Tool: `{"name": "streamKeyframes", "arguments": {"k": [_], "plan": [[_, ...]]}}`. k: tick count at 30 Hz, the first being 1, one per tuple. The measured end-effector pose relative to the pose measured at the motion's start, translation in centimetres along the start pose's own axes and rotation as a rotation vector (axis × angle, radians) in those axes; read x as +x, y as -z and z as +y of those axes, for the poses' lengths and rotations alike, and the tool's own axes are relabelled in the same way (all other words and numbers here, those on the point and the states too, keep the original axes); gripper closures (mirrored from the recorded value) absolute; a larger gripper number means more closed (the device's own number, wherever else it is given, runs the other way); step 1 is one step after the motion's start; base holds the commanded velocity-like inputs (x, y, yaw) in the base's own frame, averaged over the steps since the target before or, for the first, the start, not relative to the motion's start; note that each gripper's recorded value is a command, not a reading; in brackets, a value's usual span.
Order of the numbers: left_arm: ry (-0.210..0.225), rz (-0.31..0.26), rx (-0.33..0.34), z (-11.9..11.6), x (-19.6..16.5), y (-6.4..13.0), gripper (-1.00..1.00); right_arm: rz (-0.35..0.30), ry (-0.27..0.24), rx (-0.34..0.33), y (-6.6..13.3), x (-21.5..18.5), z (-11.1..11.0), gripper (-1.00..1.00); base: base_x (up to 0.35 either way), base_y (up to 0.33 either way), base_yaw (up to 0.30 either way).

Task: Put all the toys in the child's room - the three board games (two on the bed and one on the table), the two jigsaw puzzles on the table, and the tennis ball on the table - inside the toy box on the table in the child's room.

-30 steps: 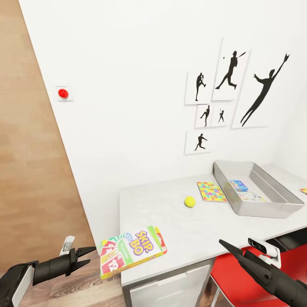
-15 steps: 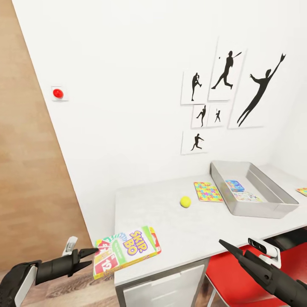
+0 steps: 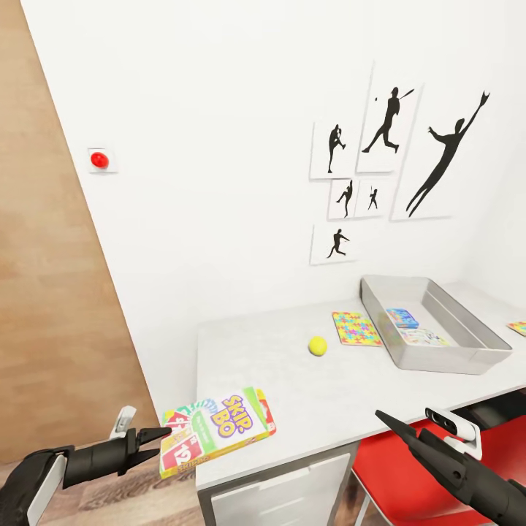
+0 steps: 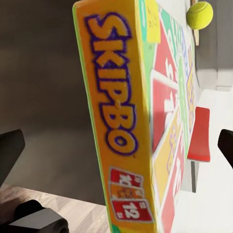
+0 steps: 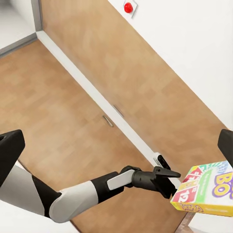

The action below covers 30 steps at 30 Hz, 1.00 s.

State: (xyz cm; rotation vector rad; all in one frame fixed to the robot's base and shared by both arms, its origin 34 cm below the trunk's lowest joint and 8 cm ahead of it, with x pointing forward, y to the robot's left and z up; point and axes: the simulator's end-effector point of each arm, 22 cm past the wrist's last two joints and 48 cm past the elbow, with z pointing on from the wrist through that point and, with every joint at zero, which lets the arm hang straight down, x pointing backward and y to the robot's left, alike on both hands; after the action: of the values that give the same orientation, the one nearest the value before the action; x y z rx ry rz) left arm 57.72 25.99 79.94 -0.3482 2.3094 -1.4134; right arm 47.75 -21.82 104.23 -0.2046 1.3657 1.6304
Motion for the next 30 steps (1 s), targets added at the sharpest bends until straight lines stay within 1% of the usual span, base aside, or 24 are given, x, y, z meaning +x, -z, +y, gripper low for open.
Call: {"name": "streamKeyframes", "arguments": {"k": [12, 21, 30], "plan": [[0.0, 0.0, 0.001, -0.02, 0.0, -0.01, -1.0, 0.0, 0.002, 0.0, 0.0, -0.01, 0.0, -1.0, 0.0, -0.002, 0.0], [0.0, 0.0, 0.001, -0.02, 0.01, -0.01, -1.0, 0.0, 0.002, 0.0, 0.0, -0.01, 0.0, -1.0, 0.0, -0.068, 0.0], [0.0, 0.0, 0.001, -0.02, 0.0, 0.0, -1.0, 0.0, 0.002, 0.0, 0.0, -0.01, 0.0, -1.0, 0.0, -0.015, 0.0]]}}
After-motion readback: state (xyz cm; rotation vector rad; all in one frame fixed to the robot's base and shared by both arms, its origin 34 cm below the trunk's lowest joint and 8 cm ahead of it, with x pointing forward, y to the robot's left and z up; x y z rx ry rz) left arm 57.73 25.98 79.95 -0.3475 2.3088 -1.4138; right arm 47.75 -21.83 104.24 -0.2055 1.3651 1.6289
